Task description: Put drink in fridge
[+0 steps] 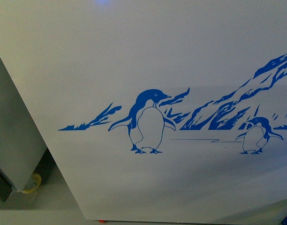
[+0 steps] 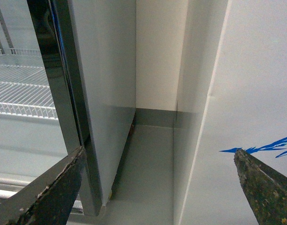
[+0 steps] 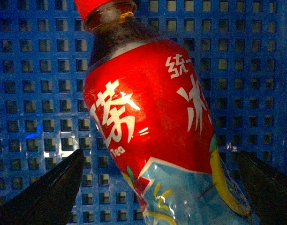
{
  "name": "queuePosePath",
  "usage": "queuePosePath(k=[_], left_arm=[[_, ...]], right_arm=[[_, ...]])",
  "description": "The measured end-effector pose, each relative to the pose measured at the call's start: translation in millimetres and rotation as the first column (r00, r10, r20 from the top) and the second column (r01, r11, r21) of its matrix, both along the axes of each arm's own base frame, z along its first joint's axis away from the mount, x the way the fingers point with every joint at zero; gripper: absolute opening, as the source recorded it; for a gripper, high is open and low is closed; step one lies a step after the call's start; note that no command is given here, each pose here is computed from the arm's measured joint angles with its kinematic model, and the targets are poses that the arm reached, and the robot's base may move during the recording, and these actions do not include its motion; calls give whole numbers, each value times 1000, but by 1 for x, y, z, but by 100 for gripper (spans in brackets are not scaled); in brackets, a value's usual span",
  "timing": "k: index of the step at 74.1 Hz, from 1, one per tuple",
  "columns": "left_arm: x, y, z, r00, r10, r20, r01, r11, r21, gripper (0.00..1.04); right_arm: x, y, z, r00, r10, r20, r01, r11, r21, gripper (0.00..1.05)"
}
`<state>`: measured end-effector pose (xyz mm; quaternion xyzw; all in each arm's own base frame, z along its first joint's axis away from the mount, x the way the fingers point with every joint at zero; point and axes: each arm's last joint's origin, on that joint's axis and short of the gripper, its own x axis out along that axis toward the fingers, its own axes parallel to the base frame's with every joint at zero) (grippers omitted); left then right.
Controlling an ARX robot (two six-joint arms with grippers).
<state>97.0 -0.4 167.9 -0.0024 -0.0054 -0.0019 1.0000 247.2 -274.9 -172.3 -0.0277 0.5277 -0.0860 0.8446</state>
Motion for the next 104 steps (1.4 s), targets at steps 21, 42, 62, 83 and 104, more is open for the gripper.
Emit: queuePosePath(k=[21,42,62,83,104], left_arm=[[0,0,0,1000,0,0,0,1000,0,97],[0,0,0,1000,0,0,0,1000,0,97],[0,0,0,1000,0,0,0,1000,0,97],[0,0,0,1000,0,0,0,1000,0,97],[0,0,0,1000,0,0,0,1000,0,97]], right_arm=[[7,-7,-19,1000,-1,-23,1,1000,9,98],[8,-1,-24,999,10,-36,-10,1000,12,68],[3,8,13,999,-35,26,34,999,38,39],[2,12,165,939,-37,342,43,999,-12,38],[-59,70,298,818,-46,573,-31,992,124,37]])
